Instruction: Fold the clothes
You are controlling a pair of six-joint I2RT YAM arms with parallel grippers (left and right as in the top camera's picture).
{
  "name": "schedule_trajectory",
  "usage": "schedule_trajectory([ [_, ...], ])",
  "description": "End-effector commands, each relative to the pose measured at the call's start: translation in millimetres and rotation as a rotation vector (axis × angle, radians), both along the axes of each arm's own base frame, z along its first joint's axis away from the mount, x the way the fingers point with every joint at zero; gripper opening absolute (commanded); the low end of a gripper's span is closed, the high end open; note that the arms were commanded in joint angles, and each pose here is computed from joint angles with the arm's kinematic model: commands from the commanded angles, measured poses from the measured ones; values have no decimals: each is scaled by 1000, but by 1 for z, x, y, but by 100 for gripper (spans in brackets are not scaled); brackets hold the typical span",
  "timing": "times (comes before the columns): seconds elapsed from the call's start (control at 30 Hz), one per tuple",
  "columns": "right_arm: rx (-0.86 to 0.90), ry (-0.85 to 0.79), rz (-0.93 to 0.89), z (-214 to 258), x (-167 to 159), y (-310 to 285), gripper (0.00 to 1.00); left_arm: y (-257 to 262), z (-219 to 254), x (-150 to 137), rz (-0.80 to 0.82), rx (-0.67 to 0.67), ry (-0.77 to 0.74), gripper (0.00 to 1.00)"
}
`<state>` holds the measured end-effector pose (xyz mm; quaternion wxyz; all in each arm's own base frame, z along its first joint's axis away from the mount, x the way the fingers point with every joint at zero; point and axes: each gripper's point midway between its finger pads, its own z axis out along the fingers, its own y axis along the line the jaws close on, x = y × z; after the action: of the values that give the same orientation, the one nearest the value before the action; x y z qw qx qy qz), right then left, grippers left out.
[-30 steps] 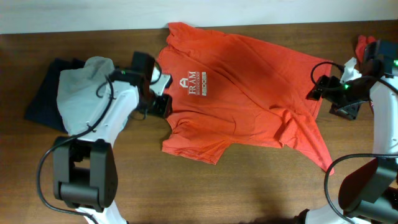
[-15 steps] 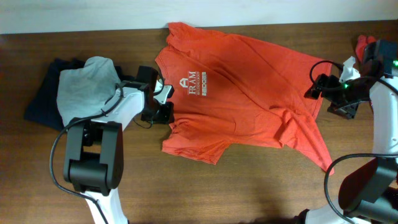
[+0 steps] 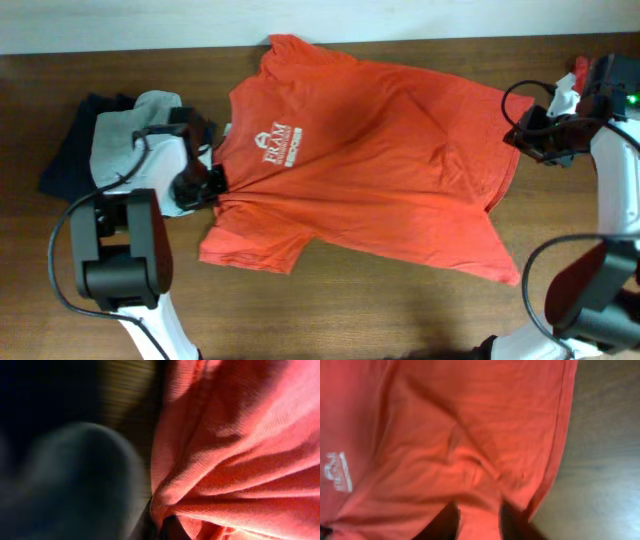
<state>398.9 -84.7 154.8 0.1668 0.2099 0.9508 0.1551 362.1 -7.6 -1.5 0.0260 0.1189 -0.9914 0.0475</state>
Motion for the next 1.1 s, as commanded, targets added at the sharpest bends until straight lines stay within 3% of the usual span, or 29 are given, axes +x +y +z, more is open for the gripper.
schedule_trajectory([
  [0.0, 27, 66, 46, -43, 14, 14, 21, 10, 7, 5, 2, 37, -21, 1],
  [0.2, 0, 134, 47, -107, 37, 20, 6, 9, 7, 4, -1, 37, -20, 1],
  [0.37, -59, 205, -24, -140, 36, 5, 4, 9, 7, 4, -1, 37, -20, 4],
  [0.7, -74, 364, -237, -195, 21, -8, 4, 9, 7, 5, 0, 37, -22, 35],
  [0.83, -252, 310, -321, -214, 33, -57, 4, 9, 7, 4, 0, 37, -20, 36],
  [1.07, -244, 120, -325, -175, 78, -105, 4, 9, 9, 4, 0, 37, -23, 36],
])
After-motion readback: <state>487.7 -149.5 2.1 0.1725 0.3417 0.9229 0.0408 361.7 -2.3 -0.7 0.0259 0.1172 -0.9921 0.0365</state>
